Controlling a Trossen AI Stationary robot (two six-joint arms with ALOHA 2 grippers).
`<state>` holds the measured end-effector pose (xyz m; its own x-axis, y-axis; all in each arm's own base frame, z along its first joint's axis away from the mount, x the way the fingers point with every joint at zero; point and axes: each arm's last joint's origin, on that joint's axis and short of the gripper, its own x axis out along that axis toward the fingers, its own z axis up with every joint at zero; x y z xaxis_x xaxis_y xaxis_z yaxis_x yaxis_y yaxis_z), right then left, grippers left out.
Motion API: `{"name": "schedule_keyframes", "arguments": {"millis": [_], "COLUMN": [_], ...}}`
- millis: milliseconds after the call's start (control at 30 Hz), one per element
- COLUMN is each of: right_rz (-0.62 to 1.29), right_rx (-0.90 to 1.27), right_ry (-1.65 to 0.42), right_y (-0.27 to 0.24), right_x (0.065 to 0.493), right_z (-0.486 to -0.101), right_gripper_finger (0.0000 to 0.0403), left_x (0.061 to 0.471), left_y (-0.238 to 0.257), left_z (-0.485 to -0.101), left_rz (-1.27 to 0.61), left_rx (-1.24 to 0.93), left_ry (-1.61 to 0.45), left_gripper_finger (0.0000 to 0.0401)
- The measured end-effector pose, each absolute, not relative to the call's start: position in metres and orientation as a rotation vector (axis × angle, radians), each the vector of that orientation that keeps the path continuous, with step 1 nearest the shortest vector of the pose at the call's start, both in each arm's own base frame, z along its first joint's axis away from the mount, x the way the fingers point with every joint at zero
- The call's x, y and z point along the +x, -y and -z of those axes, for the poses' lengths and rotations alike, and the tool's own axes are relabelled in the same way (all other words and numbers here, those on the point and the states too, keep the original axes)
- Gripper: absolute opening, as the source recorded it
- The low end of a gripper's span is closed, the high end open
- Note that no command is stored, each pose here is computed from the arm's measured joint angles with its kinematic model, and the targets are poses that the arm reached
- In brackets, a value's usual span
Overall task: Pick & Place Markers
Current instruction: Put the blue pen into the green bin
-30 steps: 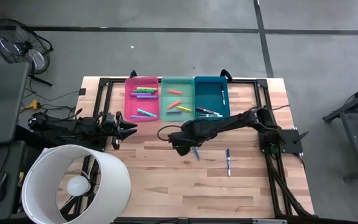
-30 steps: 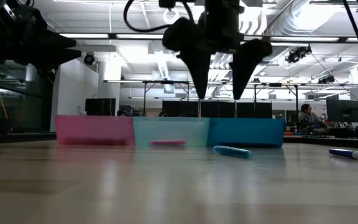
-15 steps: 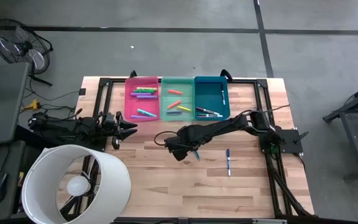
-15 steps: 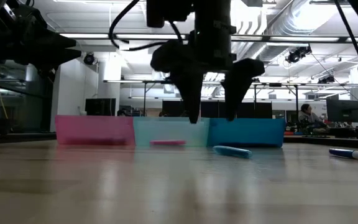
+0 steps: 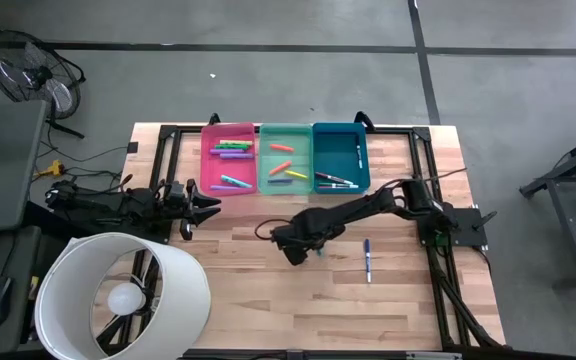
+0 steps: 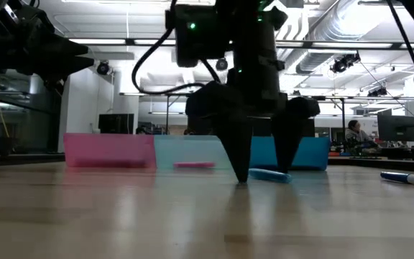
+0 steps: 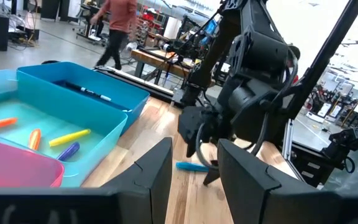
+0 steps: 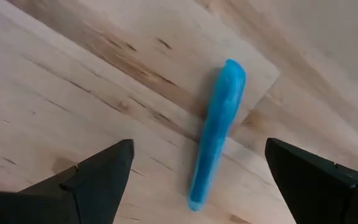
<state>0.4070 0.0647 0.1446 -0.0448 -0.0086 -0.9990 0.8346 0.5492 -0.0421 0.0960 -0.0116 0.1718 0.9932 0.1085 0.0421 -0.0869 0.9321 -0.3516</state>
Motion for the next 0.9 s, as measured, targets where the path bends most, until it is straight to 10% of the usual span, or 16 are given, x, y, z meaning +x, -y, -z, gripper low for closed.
{"name": "schedule_keyframes", "arguments": {"millis": [900], "right_rz": [0.768], "right_rx": [0.828], "right_ry": [-1.445], "right_y": [-0.072], "right_x": [0.401], "right_z": [-0.124], "right_gripper_finger": [0.0235], "left_x": [0.096], "left_y": [0.012], "left_z": [-0.172], "left_rz": [-0.100], "left_rx": [-0.357], "left_ry": [0.061], "left_gripper_finger": [0.0127]}}
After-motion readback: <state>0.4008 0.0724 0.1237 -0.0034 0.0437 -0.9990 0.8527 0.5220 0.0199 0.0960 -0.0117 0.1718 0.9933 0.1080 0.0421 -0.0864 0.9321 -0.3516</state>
